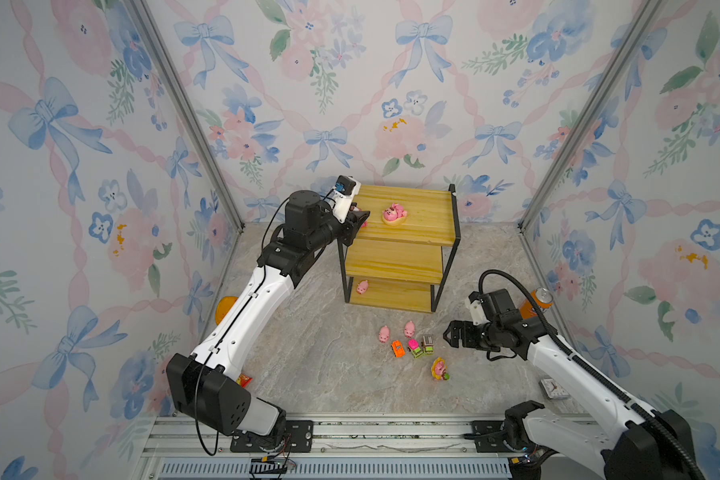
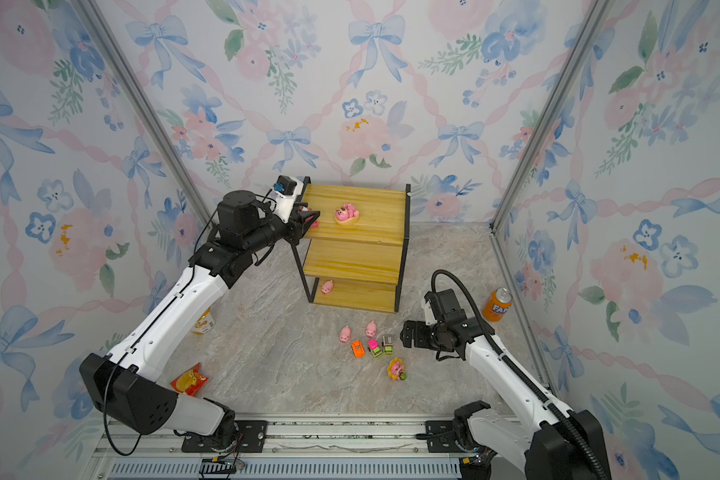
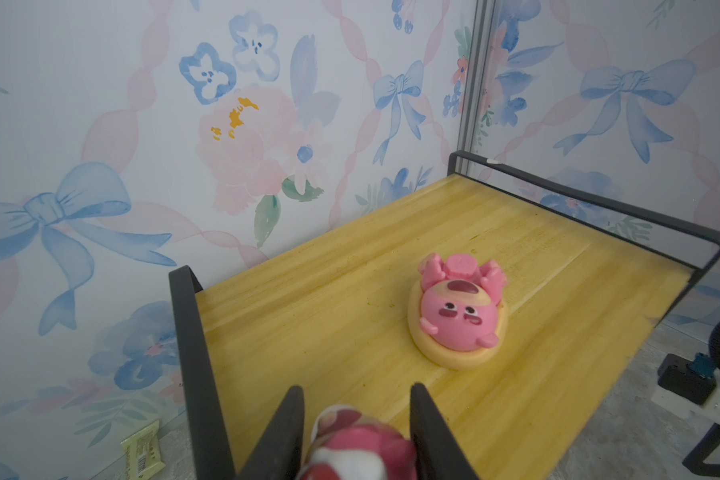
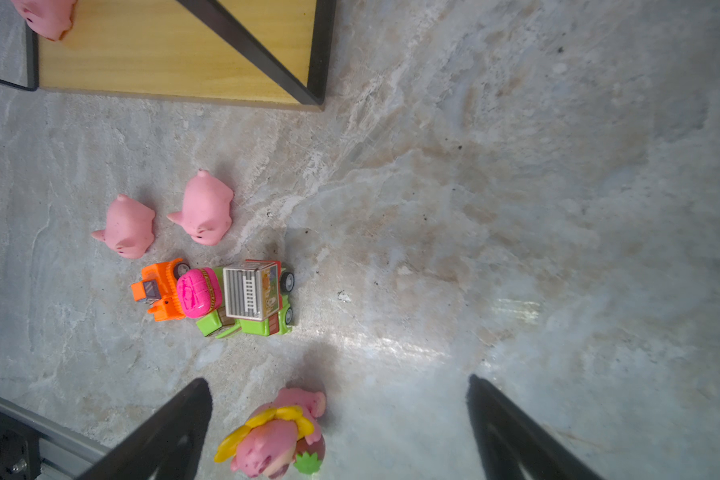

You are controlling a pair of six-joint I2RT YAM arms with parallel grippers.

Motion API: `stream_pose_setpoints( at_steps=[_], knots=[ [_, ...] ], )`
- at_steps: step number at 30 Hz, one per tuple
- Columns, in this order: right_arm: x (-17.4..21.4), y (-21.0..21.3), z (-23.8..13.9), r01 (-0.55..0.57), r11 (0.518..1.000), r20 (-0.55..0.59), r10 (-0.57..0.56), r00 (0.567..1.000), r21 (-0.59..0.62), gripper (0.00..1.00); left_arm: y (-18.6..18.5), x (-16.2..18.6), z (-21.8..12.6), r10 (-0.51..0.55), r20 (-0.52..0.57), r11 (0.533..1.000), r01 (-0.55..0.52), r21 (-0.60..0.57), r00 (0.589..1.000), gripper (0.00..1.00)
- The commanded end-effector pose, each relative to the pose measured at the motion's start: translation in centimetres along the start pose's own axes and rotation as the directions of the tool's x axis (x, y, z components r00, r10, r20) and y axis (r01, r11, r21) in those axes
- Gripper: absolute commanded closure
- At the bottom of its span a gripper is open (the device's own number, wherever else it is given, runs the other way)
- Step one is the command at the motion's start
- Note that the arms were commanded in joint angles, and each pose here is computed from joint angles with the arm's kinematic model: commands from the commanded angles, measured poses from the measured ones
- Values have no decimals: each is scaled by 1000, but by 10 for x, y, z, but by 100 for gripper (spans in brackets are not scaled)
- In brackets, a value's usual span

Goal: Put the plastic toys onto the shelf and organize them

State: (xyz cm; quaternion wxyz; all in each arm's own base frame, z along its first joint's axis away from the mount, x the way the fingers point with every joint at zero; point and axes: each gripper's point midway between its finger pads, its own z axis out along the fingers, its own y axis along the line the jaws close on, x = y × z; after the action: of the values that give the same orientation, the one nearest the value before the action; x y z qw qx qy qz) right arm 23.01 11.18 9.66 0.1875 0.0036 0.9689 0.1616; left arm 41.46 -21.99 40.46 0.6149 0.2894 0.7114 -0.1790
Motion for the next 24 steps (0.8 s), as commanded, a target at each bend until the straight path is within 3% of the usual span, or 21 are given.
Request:
stream_pose_setpoints(
  at_steps=[1,10,24],
  knots=[
    [2,-4,2,4,1000,-6,-4,1000,16,2,-8,-1,8,27,0,998,-27,51,1000,78],
    [2,-5,3,1,1000,-7,-1,1000,19,2,-15,-5,18,71,16,991,-72,113,997,78],
    [3,-6,5,-2,1000,-13,3,1000,24,2,-25,-15,6,105,66,973,-117,200,992,75]
  ],
)
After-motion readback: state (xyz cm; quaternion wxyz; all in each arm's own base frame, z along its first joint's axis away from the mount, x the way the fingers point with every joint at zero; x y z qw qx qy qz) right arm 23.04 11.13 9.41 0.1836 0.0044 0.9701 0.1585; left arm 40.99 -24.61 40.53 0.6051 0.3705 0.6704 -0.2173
